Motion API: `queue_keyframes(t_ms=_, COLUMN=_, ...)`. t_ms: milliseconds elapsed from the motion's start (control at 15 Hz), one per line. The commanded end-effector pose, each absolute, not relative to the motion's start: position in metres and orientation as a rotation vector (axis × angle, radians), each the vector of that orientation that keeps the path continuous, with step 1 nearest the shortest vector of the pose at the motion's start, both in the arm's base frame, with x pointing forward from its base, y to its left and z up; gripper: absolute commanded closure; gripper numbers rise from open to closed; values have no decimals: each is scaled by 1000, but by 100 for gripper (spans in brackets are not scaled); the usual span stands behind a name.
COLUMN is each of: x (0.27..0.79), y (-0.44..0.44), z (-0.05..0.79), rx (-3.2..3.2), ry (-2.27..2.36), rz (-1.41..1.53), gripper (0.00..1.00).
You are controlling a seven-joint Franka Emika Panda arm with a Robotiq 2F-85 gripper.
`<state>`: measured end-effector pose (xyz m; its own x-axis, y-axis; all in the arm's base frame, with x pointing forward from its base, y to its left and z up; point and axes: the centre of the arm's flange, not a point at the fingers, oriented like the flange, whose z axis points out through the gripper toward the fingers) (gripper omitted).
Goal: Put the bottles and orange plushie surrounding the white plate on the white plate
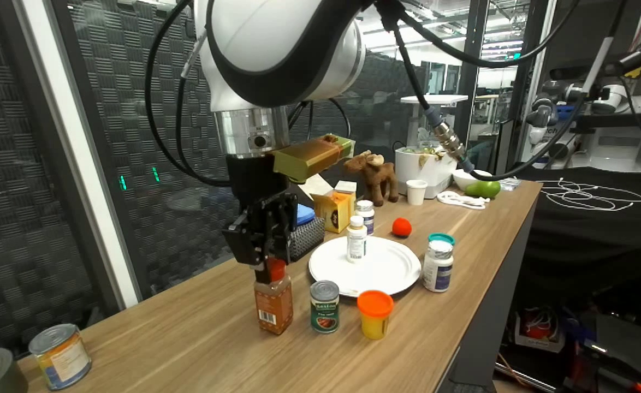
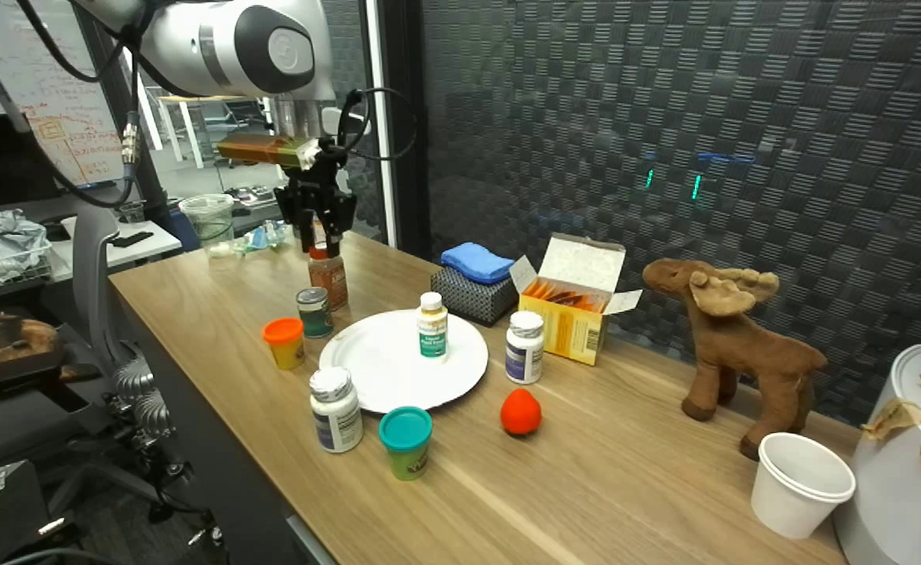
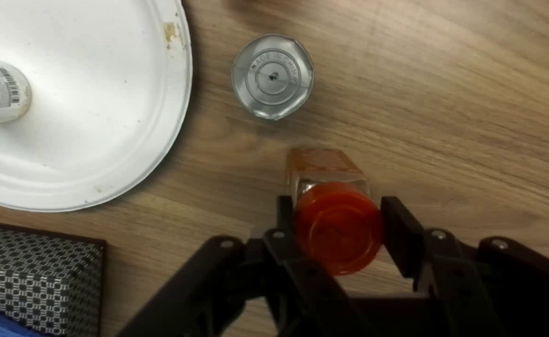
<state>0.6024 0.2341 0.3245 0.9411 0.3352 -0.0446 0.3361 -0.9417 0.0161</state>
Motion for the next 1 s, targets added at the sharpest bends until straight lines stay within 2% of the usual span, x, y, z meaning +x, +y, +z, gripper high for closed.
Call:
queue_keyframes(t_ms=0, x=604, y=234, z=365, rx=3069, ry=511, rz=-60, gripper=76)
queue_keyframes(t_ms=533, x=570, y=192, z=458, rx=3145, ry=279, rz=56, gripper=76)
queue_keyframes(t_ms=933, x=536, y=146, z=433, rx=3108, ry=20, rz=-50, gripper=76)
